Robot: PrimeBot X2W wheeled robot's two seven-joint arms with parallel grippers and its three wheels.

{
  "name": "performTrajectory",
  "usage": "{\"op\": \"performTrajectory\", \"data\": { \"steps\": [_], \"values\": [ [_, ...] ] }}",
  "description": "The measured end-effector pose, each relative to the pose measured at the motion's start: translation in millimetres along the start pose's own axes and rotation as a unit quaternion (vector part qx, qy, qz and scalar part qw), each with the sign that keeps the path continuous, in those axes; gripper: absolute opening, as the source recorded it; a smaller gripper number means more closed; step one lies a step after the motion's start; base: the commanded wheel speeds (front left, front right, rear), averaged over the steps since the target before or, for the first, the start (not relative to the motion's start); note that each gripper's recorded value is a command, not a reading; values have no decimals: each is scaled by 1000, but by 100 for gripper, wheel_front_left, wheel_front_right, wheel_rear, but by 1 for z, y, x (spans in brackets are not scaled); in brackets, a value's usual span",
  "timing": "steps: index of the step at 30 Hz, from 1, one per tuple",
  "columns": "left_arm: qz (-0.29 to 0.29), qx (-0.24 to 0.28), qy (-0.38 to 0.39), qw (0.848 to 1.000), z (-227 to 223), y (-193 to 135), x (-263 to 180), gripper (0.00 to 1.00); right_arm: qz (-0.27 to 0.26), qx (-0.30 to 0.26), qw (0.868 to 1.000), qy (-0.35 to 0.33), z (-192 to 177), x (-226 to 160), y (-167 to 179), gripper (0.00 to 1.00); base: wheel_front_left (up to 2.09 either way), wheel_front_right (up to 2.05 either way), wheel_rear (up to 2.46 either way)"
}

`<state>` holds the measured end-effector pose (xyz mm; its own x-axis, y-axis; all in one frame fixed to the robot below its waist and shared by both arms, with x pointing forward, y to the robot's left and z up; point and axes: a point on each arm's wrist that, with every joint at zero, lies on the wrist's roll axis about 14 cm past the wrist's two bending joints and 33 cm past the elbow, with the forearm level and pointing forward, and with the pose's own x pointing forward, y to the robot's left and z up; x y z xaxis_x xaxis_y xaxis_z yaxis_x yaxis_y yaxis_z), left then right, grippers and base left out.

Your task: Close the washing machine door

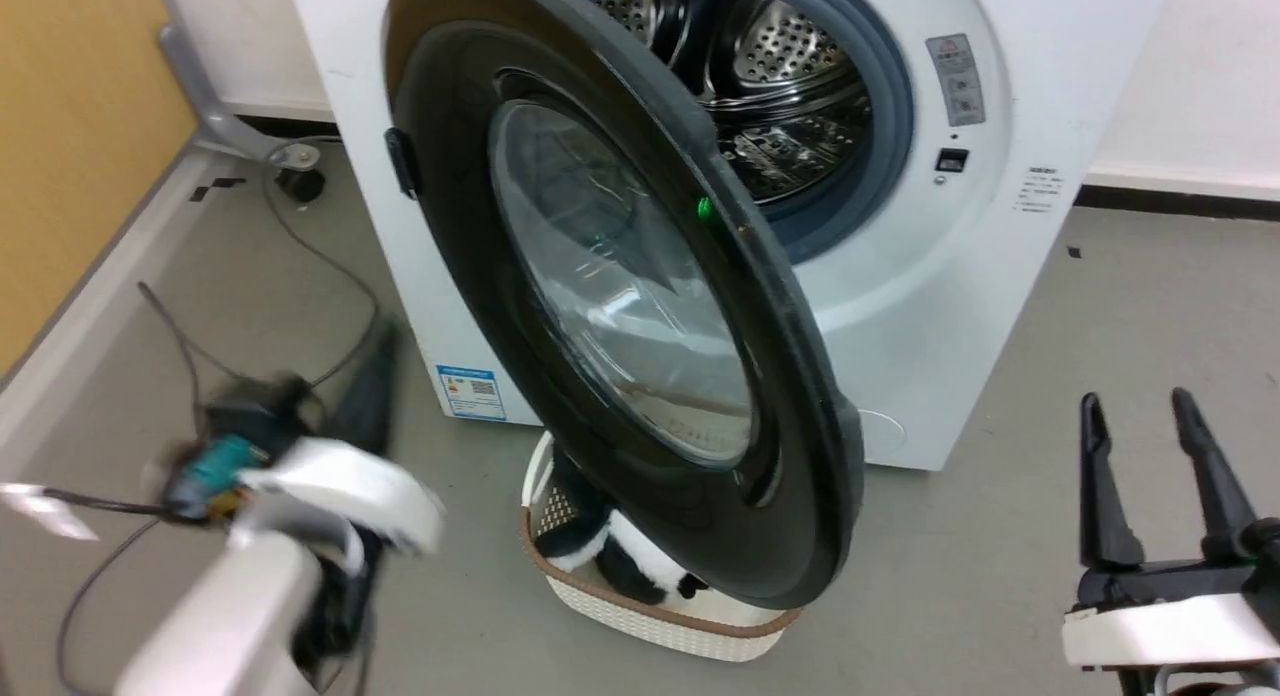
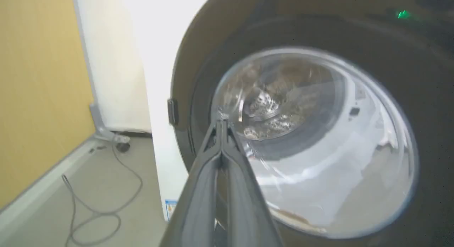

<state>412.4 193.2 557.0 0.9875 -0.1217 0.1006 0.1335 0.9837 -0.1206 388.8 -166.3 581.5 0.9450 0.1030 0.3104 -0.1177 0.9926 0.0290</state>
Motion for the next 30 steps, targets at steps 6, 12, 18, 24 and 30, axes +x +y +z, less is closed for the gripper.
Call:
{"op": "performTrajectory", "data": {
  "steps": [6, 12, 18, 24, 30],
  "values": [
    [116, 117, -124, 978, 77, 46, -20, 0, 2, -16, 999, -33, 20, 9, 0, 100, 0, 0, 0],
    [177, 183, -126, 959, 75, 68, -58, 100, 28, -7, 995, -91, 54, 24, 19, 100, 0, 0, 0],
    [193, 179, -108, 959, 58, 67, -82, 100, 70, 24, 984, -161, 98, 35, 49, 100, 0, 0, 0],
    [216, 151, -90, 961, 42, 69, -102, 100, 130, 60, 967, -211, 131, 35, 83, 0, 0, 0, 0],
    [214, 133, -68, 965, 23, 65, -110, 100, 240, 103, 942, -210, 139, 21, 135, 0, 0, 0, 0]
  ]
}}
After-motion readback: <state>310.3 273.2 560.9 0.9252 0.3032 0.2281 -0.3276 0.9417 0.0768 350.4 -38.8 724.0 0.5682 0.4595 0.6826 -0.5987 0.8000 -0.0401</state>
